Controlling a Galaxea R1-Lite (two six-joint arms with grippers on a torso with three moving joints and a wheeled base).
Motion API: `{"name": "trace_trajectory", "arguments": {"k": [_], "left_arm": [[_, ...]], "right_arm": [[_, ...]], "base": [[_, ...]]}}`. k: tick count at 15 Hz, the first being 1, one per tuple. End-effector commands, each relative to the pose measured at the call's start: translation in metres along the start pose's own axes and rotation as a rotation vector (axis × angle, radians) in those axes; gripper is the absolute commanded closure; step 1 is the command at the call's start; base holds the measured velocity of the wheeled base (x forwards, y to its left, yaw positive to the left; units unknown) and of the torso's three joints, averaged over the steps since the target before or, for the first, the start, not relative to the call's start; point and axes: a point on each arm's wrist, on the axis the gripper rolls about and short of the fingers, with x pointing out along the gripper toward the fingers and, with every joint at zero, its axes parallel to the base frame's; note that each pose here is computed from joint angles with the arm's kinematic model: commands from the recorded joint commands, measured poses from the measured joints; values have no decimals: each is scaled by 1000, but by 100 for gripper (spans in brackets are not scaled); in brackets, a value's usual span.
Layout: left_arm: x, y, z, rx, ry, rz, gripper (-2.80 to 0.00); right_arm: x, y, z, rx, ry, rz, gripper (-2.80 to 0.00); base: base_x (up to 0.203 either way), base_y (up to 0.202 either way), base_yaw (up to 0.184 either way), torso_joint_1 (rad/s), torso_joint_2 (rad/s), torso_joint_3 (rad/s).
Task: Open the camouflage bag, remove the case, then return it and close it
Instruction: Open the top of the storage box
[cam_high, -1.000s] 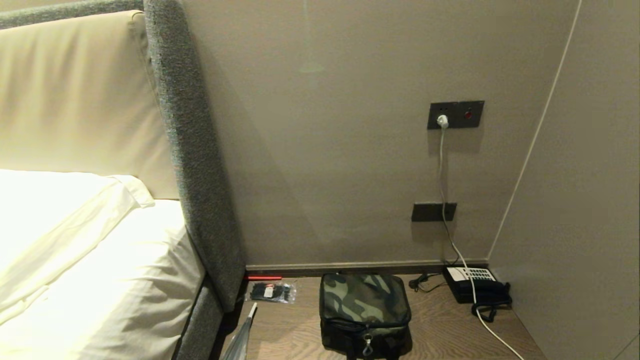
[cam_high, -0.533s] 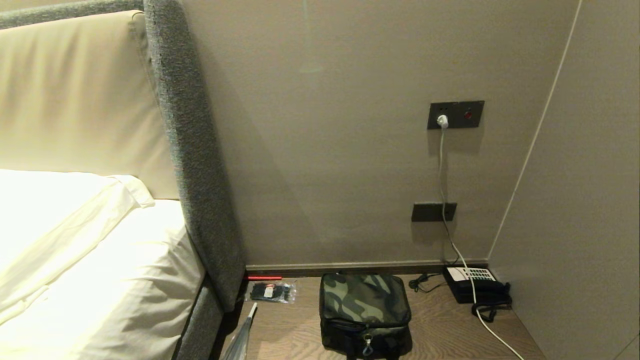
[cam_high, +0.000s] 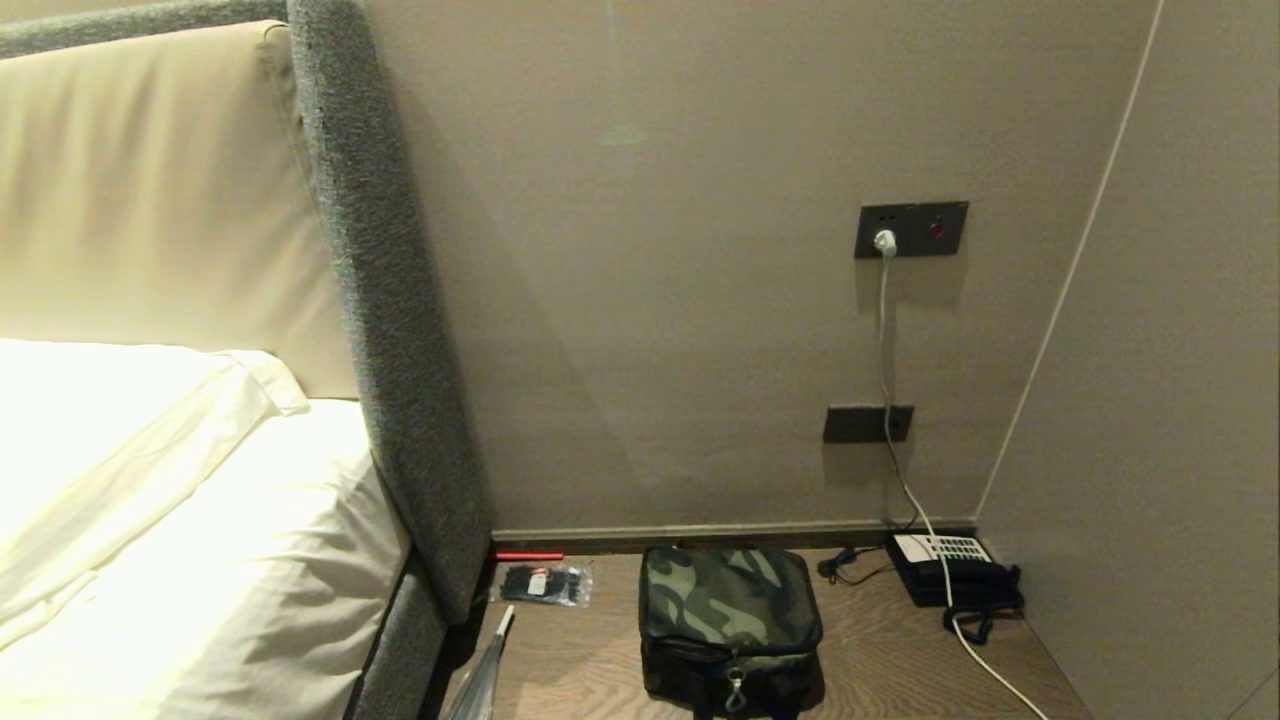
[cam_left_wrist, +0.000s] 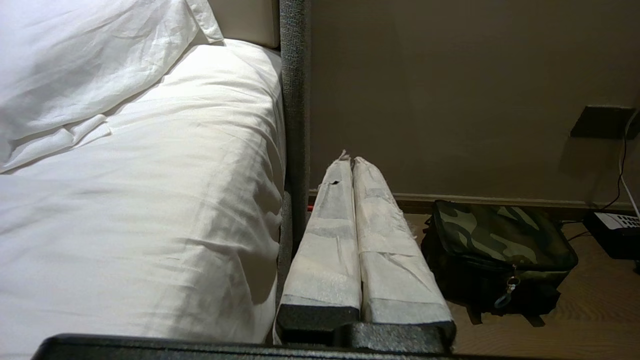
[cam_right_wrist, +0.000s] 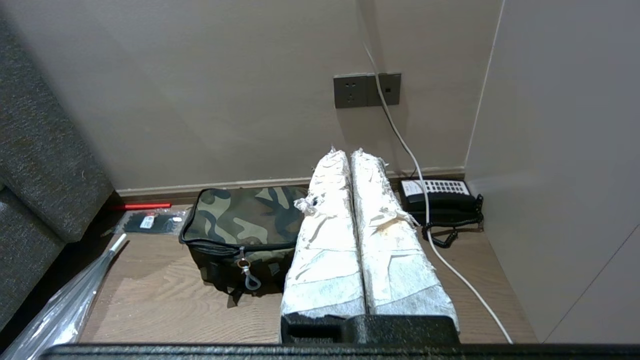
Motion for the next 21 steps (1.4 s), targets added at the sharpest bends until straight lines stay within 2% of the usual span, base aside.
{"name": "trace_trajectory", "arguments": {"k": [1,9,21], "left_arm": [[0,0,0,1,-1,0,0],[0,0,0,-2,0,0,0],[0,0,0,-2,0,0,0]], "right_arm": [[1,0,-4,0,15,0,0],[1,0,-4,0,15,0,0],[1,0,-4,-1,15,0,0]], "base": [[0,0,0,0,0,0],[0,0,0,1,0,-25],[0,0,0,1,2,-194]]}}
